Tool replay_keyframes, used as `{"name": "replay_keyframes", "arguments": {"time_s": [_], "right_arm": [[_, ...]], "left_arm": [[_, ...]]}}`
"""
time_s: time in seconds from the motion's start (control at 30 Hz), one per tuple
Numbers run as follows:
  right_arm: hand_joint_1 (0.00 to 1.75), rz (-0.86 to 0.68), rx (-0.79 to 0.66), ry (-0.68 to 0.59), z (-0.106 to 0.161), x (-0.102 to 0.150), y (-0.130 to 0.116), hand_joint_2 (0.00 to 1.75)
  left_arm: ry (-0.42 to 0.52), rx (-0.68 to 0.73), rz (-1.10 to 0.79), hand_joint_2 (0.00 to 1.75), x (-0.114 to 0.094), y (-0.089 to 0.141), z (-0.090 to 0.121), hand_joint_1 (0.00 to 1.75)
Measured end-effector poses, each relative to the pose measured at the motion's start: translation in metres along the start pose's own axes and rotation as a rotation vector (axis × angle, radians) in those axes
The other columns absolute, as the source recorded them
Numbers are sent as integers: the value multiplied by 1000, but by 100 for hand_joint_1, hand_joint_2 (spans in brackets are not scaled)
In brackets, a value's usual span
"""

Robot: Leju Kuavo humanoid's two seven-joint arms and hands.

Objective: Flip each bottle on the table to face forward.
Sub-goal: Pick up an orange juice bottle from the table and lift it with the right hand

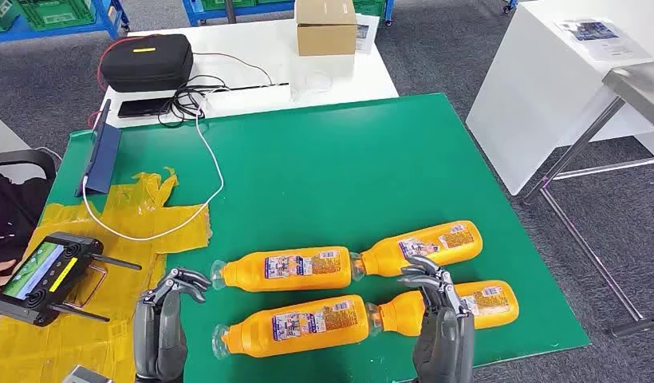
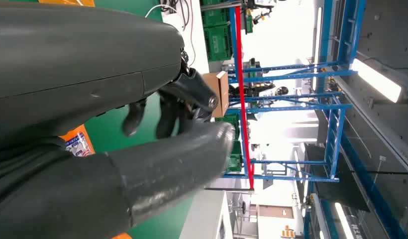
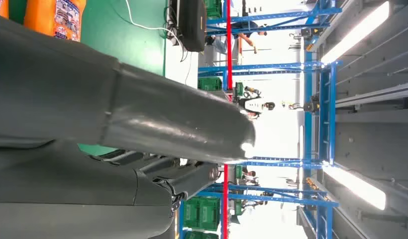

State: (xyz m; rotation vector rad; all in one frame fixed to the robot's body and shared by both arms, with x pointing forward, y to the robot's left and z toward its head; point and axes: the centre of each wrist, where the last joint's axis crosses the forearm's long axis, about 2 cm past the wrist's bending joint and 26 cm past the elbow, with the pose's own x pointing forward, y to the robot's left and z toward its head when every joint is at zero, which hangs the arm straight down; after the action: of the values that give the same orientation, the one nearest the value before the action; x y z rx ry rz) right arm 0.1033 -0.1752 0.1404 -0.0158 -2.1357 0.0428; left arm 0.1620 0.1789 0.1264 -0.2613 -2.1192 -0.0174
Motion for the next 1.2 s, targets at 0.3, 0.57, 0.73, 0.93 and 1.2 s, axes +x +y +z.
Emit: {"name": "replay_keyframes", "arguments": {"time_s": [0.3,0.57,0.73,0.93,1.2], "right_arm": [[79,-4,2,8,0,0,0,0],[0,-29,67,41,-16,-46,-17,0],[0,-6,52,61,-17,-51,-20,0],[0,1,24,80,-17,-54,-20,0],[0,107,52,145,-18,-53,-17,175]], "left_arm": [[1,4,-1,0,0,0,0,131],[38,6,-34,0,-34,22,-13,0],[67,-12,-68,0,-37,24,-12,0],[77,-5,-73,0,-38,26,-12,0],[88,-12,-72,0,-39,26,-11,0]]}}
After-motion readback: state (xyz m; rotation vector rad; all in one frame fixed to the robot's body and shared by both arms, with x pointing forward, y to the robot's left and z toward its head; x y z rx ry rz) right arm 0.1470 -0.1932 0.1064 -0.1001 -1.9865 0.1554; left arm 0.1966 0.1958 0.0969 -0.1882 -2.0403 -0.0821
